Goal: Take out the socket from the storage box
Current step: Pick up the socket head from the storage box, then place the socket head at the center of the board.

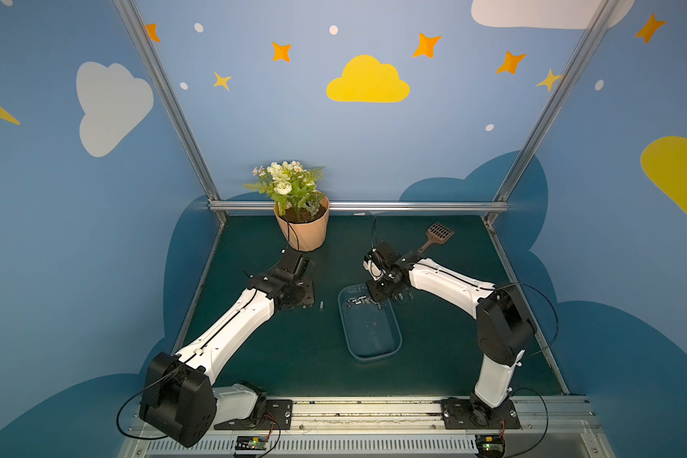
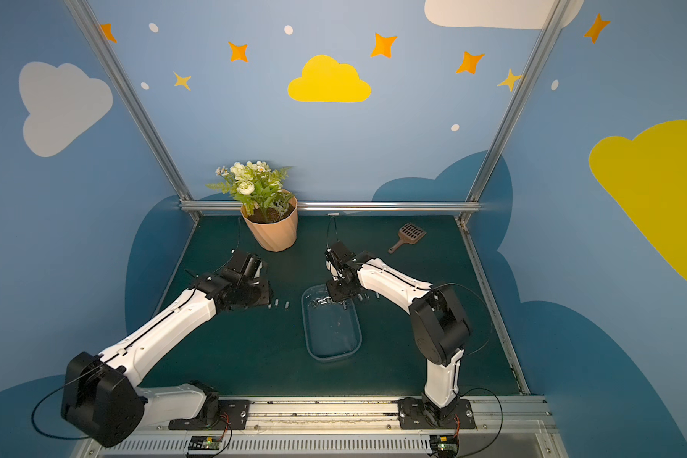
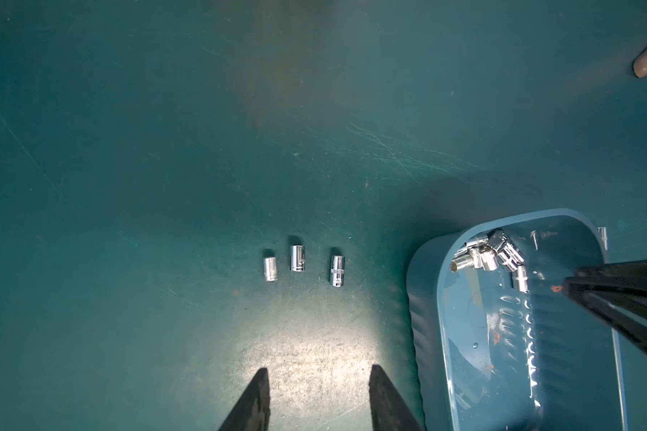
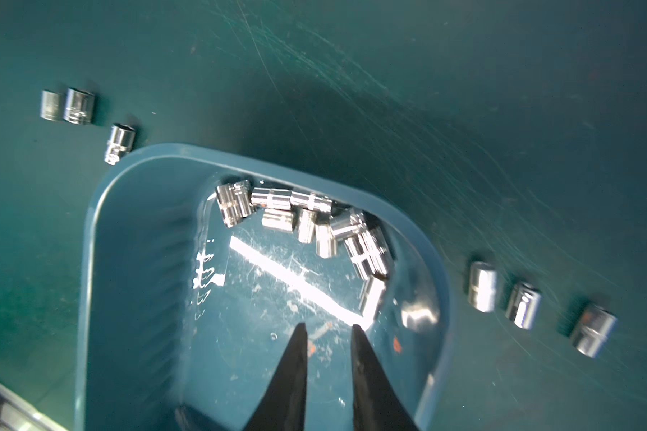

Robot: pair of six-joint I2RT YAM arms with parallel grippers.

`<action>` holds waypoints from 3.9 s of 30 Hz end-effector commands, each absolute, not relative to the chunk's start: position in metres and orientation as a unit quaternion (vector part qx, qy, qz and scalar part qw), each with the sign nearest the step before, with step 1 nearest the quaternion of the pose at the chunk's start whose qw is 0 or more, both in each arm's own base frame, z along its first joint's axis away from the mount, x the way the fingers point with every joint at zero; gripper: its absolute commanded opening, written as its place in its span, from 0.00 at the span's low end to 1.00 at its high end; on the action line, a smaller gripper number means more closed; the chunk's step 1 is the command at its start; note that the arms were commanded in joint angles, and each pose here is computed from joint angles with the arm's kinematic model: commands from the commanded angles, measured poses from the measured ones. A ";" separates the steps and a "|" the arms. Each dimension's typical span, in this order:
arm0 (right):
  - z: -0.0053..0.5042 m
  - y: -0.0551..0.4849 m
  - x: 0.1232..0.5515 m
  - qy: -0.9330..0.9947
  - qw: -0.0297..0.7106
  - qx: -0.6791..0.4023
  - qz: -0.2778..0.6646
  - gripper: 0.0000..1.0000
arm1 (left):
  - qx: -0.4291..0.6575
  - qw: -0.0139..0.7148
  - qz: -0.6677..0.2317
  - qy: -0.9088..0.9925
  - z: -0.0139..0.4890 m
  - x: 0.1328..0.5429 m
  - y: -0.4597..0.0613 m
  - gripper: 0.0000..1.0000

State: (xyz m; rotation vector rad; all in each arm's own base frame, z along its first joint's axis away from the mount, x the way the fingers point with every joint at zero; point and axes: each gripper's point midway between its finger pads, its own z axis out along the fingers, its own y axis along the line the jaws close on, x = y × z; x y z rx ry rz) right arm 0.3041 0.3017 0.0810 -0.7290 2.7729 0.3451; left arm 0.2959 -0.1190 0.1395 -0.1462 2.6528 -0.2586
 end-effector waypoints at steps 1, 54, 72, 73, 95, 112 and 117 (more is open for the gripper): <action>0.078 0.313 0.308 0.951 0.128 -0.257 0.118 0.23 | -0.060 0.240 -0.101 0.964 0.141 0.296 -0.118 0.45; 0.037 0.321 0.311 0.956 0.097 -0.260 0.096 0.11 | -0.068 0.236 -0.104 0.964 0.137 0.291 -0.114 0.46; 0.138 0.257 0.316 0.950 0.197 -0.217 0.106 0.12 | -0.066 0.232 -0.105 0.965 0.136 0.295 -0.116 0.46; 0.137 0.245 0.320 0.954 0.196 -0.205 0.100 0.11 | -0.066 0.231 -0.106 0.965 0.136 0.295 -0.117 0.46; 0.044 0.135 0.350 0.986 0.127 -0.092 0.046 0.11 | -0.061 0.228 -0.126 0.963 0.139 0.298 -0.126 0.46; 0.023 0.130 0.356 0.994 0.086 -0.060 0.043 0.12 | -0.064 0.228 -0.126 0.963 0.140 0.294 -0.124 0.46; 0.019 0.131 0.356 0.994 0.079 -0.059 0.044 0.12 | -0.063 0.227 -0.125 0.964 0.139 0.294 -0.123 0.46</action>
